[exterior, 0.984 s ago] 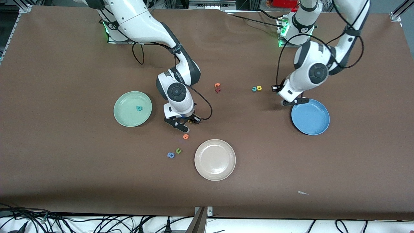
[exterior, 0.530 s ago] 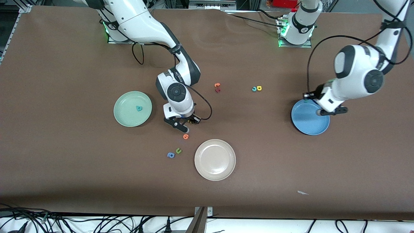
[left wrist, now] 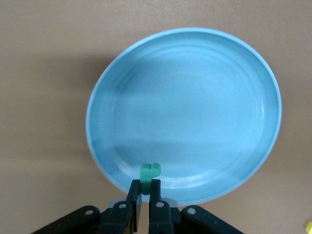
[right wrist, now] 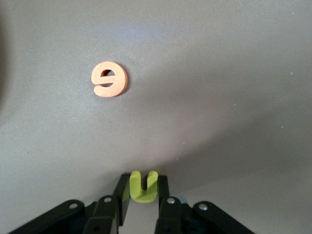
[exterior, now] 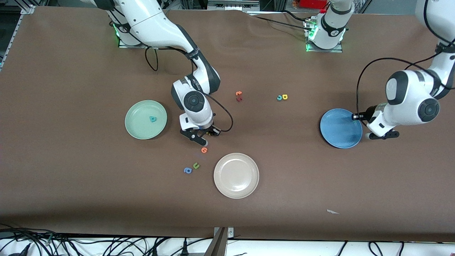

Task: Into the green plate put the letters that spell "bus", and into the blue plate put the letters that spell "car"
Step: 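Carry the teal l onto the blue plate and open the left gripper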

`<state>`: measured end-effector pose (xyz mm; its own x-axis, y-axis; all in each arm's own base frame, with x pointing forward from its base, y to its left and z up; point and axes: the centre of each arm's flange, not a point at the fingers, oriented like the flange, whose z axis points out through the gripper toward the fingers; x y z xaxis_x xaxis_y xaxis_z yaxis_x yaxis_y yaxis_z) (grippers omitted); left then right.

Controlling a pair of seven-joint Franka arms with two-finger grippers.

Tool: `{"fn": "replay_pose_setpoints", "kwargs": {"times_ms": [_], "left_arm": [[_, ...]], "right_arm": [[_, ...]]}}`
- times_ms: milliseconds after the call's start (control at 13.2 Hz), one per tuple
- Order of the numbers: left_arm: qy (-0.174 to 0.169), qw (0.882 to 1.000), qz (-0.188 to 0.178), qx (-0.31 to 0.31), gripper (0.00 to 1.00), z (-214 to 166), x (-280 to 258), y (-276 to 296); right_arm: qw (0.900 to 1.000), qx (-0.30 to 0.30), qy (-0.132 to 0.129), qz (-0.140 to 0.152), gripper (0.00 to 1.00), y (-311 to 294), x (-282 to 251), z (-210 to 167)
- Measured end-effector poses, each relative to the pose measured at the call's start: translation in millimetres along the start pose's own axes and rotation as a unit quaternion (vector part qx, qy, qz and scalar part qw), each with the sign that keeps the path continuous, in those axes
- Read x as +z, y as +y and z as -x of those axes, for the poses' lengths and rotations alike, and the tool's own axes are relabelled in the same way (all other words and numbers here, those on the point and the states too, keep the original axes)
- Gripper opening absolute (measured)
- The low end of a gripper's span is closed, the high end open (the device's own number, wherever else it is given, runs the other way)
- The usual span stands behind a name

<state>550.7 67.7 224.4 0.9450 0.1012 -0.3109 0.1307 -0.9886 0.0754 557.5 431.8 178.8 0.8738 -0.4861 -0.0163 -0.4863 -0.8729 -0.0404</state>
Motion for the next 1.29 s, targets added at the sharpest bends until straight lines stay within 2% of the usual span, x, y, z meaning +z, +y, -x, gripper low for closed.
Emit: {"fn": "replay_pose_setpoints", "kwargs": {"times_ms": [151,378,454,681,908,1059,1286], "left_arm": [[-0.004,1.000,0.011,0.001,0.11,-10.1,22.4,0.0],[-0.003,1.000,0.012,0.001,0.11,-14.7,25.2,-1.1],[0.000,1.000,0.009,0.003,0.15,-16.5,22.2,-1.6],[0.016,1.000,0.003,0.005,0.47,-24.2,7.8,-3.7],[0.033,0.999,0.000,-0.001,0.78,-29.1,-19.1,-1.7],[0.026,1.000,-0.007,-0.010,0.98,-19.7,-42.5,18.5],[0.018,0.999,-0.018,-0.026,1.00,2.1,-68.1,89.4]], "right_arm": [[1.000,0.000,0.000,0.000,0.26,-0.1,-0.2,-0.1],[1.000,0.000,0.000,0.002,0.26,0.4,-0.4,-0.9],[1.000,0.001,-0.002,0.007,0.26,1.2,-1.2,-2.1],[0.999,-0.018,-0.011,0.034,0.26,6.7,-21.0,-14.1],[0.995,-0.060,-0.027,0.075,0.26,28.4,-52.7,-39.7],[0.990,-0.090,-0.042,0.099,0.26,47.0,-73.7,-59.3],[0.985,-0.120,-0.054,0.113,0.26,70.3,-87.5,-79.2]]}}
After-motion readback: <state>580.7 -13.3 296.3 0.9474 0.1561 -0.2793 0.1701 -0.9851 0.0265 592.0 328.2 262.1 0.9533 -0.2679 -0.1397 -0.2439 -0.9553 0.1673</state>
